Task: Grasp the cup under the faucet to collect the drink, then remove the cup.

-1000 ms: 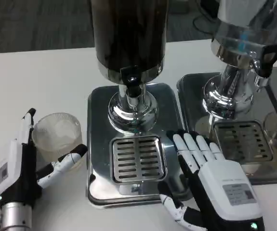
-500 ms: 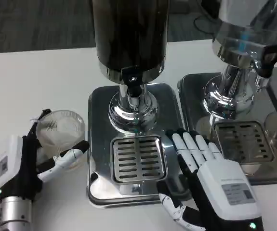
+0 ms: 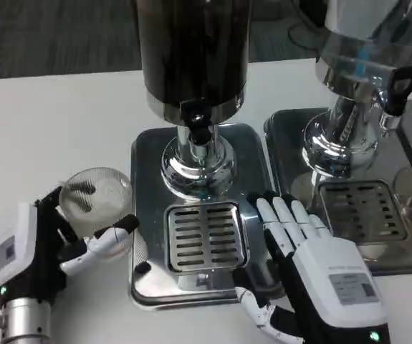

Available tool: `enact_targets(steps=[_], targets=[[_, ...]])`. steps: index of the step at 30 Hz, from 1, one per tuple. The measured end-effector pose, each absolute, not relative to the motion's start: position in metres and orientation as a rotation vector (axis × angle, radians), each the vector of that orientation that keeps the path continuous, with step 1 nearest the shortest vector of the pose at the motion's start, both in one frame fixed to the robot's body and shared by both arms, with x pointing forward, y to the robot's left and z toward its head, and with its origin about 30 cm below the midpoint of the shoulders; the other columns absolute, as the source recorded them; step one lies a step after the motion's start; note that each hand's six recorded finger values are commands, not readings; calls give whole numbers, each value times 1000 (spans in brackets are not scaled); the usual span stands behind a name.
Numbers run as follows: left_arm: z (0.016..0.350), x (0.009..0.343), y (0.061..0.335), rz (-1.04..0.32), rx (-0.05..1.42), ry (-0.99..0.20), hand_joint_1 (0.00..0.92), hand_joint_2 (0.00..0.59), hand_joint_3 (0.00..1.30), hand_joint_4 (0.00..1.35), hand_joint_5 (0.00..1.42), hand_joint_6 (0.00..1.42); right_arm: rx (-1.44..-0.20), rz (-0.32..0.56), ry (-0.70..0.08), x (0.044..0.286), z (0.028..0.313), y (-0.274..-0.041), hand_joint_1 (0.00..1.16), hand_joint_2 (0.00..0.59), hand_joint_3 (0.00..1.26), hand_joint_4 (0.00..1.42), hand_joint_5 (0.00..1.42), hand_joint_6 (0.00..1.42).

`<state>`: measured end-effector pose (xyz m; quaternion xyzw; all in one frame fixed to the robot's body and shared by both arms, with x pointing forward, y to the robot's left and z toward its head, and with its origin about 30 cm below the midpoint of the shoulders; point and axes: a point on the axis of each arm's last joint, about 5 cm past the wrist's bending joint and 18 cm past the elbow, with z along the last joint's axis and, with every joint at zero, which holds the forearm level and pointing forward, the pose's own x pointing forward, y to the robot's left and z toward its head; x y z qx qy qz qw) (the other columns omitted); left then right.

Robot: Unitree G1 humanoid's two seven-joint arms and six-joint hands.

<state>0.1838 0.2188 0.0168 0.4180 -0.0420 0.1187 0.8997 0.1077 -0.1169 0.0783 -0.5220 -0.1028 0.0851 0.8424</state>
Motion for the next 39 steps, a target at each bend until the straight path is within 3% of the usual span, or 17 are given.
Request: enact_targets(steps=[8,27,35,39], targets=[[14,181,220,276,869,-89,456,105,645,835,1037,1216,-1103,173,-219,110,78,-117,361,426,25,0,0,80],[15,184,212,310,868,-149,485,71,696,838,1027,1227,-1118,166,-229,114,79,-120,392,435,25,0,0,97],[29,193,203,301,818,-262,485,68,696,838,1027,1216,-1115,156,-228,115,80,-120,398,434,25,0,0,97],[31,193,200,265,815,-269,488,61,696,838,1027,1216,-1111,130,-224,115,78,-119,404,434,25,0,0,23]])
